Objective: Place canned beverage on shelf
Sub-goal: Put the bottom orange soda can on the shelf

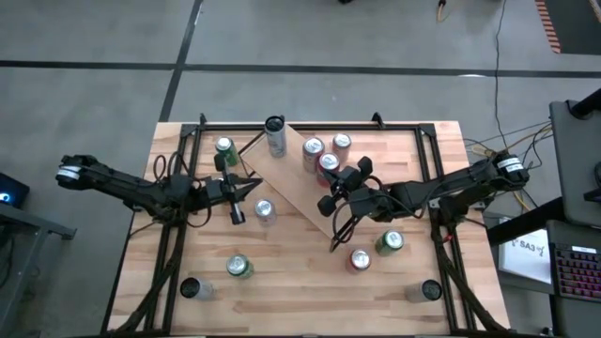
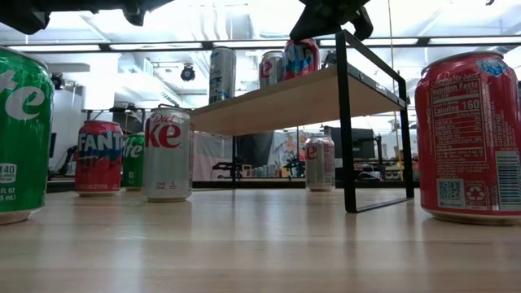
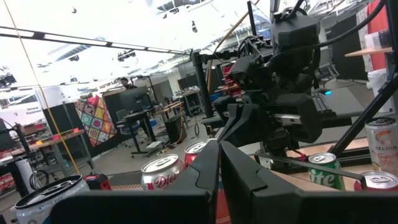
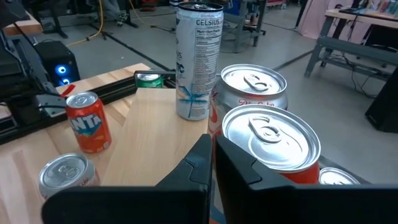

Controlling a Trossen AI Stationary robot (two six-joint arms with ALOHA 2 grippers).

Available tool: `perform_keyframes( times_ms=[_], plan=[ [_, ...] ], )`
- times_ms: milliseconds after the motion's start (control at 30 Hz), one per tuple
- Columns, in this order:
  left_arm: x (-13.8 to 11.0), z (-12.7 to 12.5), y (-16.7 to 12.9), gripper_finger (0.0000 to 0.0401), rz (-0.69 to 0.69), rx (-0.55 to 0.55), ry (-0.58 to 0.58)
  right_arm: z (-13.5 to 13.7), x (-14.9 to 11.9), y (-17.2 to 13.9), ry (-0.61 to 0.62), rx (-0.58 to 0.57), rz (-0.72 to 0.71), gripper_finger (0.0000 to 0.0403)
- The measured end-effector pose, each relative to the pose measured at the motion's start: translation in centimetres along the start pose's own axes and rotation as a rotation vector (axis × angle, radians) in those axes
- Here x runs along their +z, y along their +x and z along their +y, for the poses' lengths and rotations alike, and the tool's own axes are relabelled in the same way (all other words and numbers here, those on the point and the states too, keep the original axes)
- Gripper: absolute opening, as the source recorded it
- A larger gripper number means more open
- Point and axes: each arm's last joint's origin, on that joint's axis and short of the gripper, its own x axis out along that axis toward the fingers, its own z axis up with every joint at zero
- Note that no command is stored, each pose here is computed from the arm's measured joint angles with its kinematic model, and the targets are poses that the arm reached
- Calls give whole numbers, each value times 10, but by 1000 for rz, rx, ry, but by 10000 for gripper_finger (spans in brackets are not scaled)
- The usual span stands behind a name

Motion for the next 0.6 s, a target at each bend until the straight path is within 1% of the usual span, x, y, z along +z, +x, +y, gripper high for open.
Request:
perform_keyframes(
  times_ms=[600],
  plan=[
    [2, 1, 0, 0, -20, 8, -21, 0, 0, 0, -1, -6, -2, 9]
  ],
)
